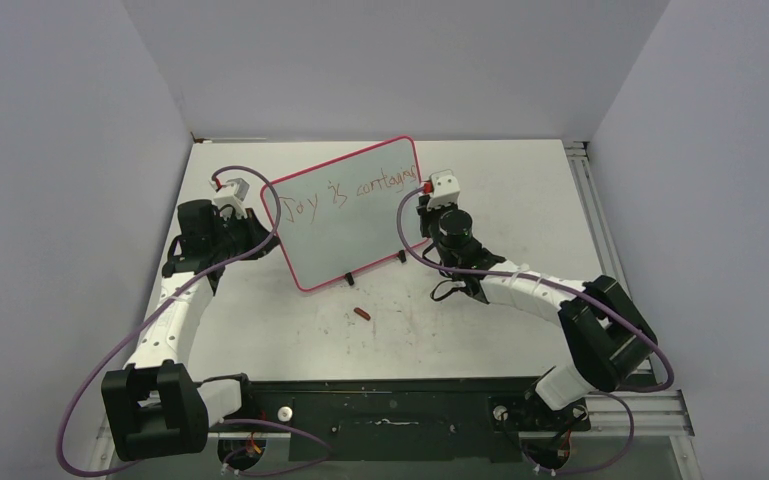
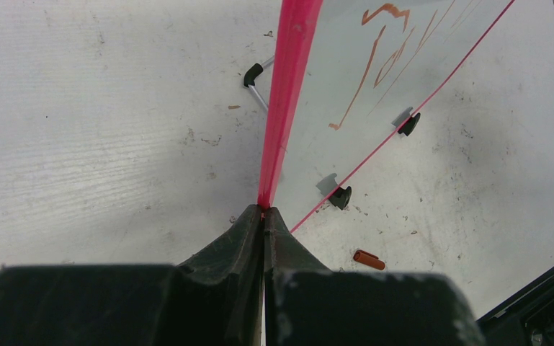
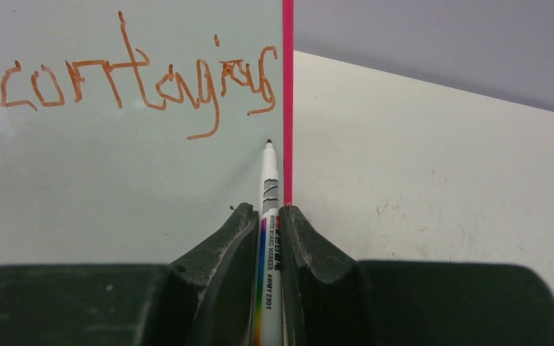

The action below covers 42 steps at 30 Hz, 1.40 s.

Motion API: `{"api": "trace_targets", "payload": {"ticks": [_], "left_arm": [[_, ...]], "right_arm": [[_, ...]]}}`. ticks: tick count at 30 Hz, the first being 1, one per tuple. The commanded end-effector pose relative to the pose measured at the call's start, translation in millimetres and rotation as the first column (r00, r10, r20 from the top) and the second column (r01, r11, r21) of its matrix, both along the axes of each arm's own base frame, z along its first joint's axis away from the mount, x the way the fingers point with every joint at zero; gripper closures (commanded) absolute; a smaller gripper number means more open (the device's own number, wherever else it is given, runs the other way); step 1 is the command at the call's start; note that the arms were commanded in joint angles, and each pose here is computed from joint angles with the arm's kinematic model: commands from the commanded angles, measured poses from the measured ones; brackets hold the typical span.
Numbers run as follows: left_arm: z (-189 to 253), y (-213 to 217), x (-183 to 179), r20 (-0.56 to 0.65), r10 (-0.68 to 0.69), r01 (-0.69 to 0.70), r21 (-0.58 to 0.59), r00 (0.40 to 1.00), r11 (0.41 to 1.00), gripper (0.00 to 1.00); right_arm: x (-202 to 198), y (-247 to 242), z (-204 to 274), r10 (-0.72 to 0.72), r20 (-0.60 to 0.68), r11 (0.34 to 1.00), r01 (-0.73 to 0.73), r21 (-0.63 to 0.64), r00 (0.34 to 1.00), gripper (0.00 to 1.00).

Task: Write a sentence on the whiteboard
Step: Write a sentence on the whiteboard, then close the whiteboard marker at the center of the board.

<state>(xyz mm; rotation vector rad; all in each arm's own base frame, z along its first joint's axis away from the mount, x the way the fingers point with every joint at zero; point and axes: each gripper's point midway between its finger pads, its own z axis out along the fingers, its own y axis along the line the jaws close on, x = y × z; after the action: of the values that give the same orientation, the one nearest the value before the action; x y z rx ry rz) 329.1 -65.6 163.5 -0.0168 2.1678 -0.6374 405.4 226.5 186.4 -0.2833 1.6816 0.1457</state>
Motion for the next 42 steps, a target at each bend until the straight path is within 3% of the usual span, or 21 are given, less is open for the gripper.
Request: {"api": "trace_targets", "payload": {"ticks": [1, 12, 19, 21, 27, 30, 37, 42], "left_arm": [[26.0, -3.8, 8.1, 0.084, -0.021, 0.021, 0.004, 0.996, 1.0, 1.0], [25.2, -3.5, 8.1, 0.081, -0.02, 0.019, 0.004, 0.996, 1.0, 1.0], [27.1, -2.7, 8.4, 0.084, -0.014, 0.014, 0.005, 0.996, 1.0, 1.0], [27.6, -2.9, 7.9, 0.083, -0.013, 0.013, 0.003, 0.997, 1.0, 0.91], [30.6, 2.5, 6.5, 0.093, 0.023, -0.024, 0.018, 0.995, 1.0, 0.5], [32.4, 8.6, 3.5, 0.104, 0.054, -0.059, 0.042, 0.993, 0.997, 0.37], [44.4, 24.6, -12.4, 0.173, 0.14, -0.163, 0.124, 0.975, 0.979, 0.26], [72.6, 7.4, -37.7, 0.195, 0.138, -0.164, 0.125, 0.971, 0.978, 0.25]], "right_arm": [[11.5, 5.4, 29.8, 0.002, 0.074, 0.998, -0.006, 0.055, 0.997, 0.95], [10.0, 3.3, 32.5, -0.002, 0.08, 0.998, -0.002, 0.057, 0.997, 0.95], [-11.6, -11.0, 68.4, -0.009, 0.126, 0.996, -0.002, 0.088, 0.992, 0.95], [-21.6, -15.5, 79.7, 0.0, 0.138, 0.995, -0.014, 0.101, 0.99, 0.95], [-48.7, -33.5, 104.8, -0.006, 0.158, 0.987, -0.019, 0.157, 0.987, 0.95], [-60.7, -41.3, 112.9, -0.007, 0.154, 0.984, -0.021, 0.175, 0.988, 0.95], [-83.9, -58.7, 115.8, -0.013, 0.098, 0.984, -0.005, 0.175, 0.995, 0.95], [-93.4, -63.3, 109.9, -0.011, 0.061, 0.981, -0.001, 0.194, 0.998, 0.95]]}}
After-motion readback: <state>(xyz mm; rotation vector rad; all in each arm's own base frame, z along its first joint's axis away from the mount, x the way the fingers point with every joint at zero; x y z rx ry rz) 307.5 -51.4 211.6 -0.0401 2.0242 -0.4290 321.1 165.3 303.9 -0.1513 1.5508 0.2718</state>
